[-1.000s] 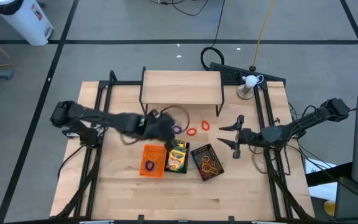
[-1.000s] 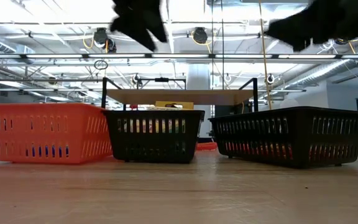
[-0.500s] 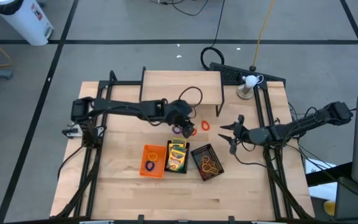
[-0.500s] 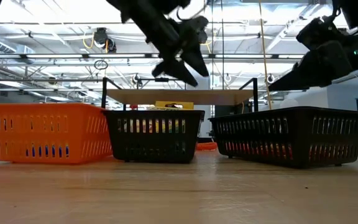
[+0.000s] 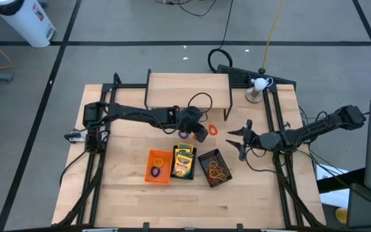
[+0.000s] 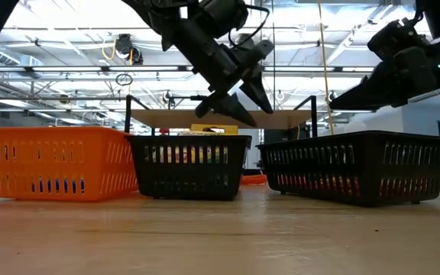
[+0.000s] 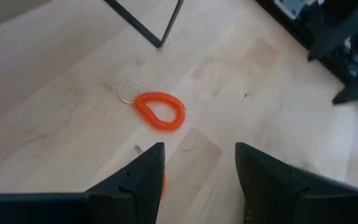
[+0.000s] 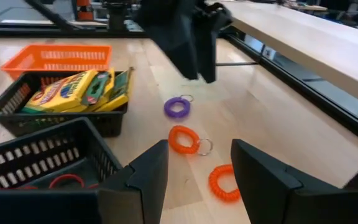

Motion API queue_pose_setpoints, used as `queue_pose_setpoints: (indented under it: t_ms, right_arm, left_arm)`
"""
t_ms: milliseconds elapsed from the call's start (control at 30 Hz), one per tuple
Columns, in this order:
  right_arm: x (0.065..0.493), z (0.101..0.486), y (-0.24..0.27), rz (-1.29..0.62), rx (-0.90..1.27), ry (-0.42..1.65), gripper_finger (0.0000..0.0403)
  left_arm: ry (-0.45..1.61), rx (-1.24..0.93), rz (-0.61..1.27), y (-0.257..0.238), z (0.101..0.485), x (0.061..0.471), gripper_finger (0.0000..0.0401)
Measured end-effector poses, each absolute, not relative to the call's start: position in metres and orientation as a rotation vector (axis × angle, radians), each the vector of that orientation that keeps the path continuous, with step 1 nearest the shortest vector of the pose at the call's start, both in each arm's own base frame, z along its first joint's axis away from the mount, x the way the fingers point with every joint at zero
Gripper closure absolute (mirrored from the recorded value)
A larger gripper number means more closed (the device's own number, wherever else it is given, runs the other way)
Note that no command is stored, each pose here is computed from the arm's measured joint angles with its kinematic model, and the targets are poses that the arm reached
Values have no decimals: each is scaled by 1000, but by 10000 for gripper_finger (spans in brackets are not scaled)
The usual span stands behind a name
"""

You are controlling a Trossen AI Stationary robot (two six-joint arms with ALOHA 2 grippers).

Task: Pick & Place Office Desk Supplies
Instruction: Put the orange keychain into the orange bin

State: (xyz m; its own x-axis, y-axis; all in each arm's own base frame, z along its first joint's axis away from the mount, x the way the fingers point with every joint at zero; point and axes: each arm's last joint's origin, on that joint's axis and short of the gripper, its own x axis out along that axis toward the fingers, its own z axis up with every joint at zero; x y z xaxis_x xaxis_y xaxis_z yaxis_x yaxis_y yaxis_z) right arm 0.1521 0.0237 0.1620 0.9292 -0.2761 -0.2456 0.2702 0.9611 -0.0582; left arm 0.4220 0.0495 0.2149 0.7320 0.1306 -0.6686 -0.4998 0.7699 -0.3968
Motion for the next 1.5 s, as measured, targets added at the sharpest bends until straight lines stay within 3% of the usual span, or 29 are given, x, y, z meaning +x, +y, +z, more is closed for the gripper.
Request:
queue_pose_setpoints:
  t_ms: [400, 1500]
  right_arm:
    - [154, 168, 27, -197, 25, 190, 237]
    - [154, 170, 27, -198, 45, 171, 242]
  left_arm:
    - [727, -694, 430, 48, 180, 431, 215]
    - [752, -801, 455, 58, 158, 435, 215]
